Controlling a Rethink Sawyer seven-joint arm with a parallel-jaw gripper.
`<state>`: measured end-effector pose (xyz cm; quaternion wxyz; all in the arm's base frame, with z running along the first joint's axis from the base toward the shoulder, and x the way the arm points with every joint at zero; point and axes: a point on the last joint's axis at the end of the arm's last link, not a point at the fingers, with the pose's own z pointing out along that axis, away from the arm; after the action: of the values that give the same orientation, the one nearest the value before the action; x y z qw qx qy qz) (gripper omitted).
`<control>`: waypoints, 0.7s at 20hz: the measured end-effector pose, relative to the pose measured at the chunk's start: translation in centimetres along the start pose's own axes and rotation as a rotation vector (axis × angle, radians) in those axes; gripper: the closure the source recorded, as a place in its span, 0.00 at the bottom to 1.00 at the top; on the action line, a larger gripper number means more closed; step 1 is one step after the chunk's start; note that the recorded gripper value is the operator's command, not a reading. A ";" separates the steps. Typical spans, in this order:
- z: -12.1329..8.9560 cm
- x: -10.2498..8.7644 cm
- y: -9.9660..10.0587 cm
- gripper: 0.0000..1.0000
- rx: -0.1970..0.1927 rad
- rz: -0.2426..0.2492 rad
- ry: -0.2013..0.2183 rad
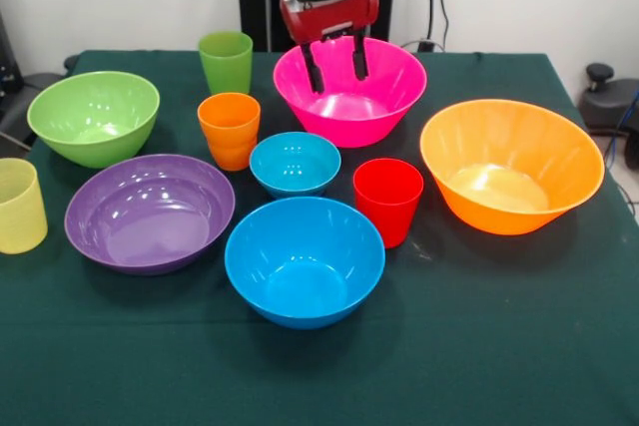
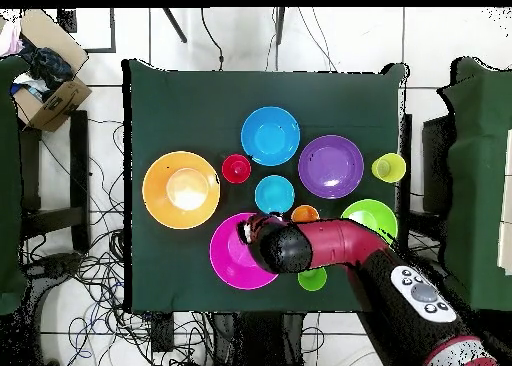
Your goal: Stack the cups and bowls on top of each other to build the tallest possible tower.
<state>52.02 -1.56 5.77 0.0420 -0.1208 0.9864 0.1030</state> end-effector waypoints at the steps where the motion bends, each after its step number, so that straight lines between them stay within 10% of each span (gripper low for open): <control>1: 0.0 -0.2 -0.1 0.00 -0.001 -0.002 0.001; 14: 0.9 -5.2 -2.4 0.00 -0.012 -0.081 -0.034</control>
<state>57.71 -2.44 5.03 0.0619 -0.1591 0.9792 0.1093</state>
